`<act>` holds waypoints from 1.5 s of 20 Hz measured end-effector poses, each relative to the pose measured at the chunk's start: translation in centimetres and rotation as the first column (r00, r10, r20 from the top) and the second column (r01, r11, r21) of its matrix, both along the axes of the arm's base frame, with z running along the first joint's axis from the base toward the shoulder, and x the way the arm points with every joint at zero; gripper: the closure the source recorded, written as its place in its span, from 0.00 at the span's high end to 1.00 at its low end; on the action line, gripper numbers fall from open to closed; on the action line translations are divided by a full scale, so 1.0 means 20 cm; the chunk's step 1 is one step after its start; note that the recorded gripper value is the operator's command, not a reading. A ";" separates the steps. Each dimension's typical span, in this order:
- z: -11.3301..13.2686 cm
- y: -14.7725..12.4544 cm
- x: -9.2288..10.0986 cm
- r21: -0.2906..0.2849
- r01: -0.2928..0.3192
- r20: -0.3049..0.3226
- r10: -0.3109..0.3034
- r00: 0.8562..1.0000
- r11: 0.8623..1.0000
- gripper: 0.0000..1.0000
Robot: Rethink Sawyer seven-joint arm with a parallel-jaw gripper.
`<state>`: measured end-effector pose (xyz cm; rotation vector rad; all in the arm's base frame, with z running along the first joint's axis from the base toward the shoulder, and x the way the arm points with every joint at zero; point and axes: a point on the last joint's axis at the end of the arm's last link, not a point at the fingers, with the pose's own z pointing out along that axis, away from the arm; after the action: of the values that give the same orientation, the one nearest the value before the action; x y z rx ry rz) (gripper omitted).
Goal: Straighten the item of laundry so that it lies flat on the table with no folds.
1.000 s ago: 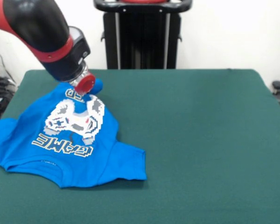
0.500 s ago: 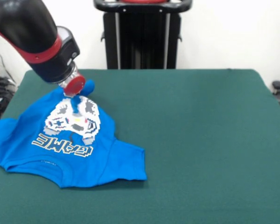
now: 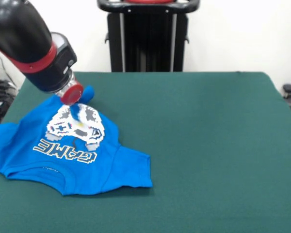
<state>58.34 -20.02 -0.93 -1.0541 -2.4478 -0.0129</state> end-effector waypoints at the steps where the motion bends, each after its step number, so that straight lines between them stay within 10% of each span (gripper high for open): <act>1: 0.00 0.00 0.00 0.002 0.001 -0.004 -0.001 1.000 1.000 0.00; 30: -0.09 -0.20 0.15 0.132 0.047 -0.192 -0.021 0.981 0.990 0.00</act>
<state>61.28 -23.97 -2.72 -0.9889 -2.2236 -0.0853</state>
